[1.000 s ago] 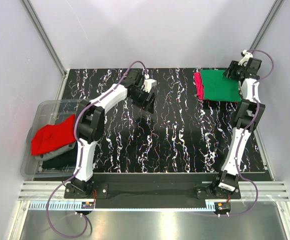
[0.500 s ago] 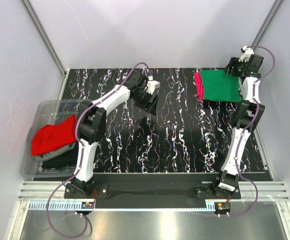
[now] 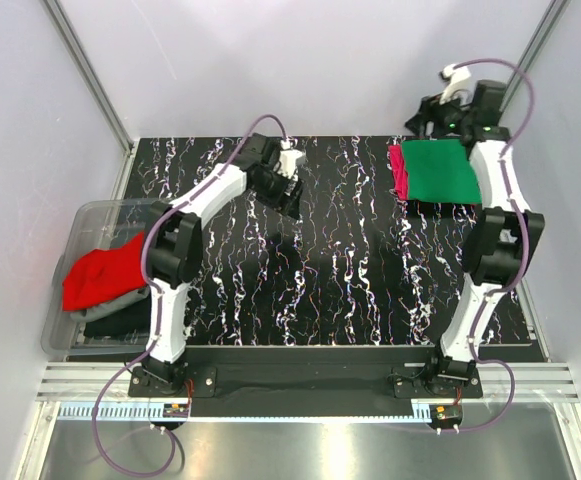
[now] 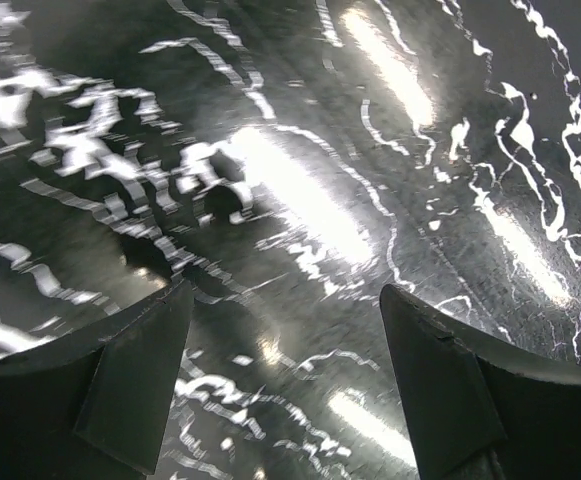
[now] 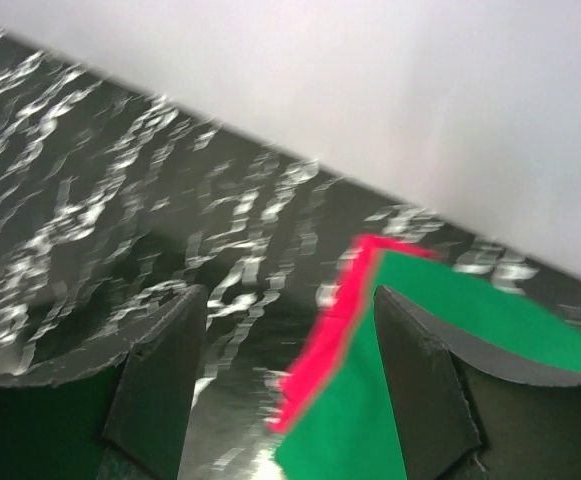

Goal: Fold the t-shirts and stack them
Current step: Reset both grippers

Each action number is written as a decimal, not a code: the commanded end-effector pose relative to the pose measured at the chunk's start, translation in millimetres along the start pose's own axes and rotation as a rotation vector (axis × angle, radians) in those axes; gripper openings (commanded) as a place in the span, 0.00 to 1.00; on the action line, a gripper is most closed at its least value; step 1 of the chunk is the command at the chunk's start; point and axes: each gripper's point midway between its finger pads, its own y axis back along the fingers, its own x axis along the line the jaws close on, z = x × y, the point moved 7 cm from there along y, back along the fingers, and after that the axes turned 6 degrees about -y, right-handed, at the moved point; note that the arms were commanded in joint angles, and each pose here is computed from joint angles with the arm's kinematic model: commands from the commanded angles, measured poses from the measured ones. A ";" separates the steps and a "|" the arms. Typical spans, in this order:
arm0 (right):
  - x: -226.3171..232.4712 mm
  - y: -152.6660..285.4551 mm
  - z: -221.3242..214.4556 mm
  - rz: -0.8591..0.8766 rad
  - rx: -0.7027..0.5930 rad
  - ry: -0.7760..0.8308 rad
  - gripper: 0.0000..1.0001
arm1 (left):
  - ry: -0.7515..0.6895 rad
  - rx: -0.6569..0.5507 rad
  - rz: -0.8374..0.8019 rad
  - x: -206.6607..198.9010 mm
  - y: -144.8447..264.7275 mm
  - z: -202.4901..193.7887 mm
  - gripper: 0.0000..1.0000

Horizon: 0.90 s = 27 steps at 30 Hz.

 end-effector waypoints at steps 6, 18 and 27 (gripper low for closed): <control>38.9 -42.2 -112.5 0.036 0.310 -0.209 0.73 | -0.021 -0.113 0.039 -1.5 59.1 13.9 0.80; 41.5 -61.3 -173.6 0.019 0.480 -0.217 0.73 | 0.047 -0.042 0.013 -0.1 45.5 -12.0 0.80; 35.1 -77.5 -196.1 -0.069 0.541 -0.198 0.74 | 0.041 -0.049 0.037 3.0 46.7 -7.4 0.80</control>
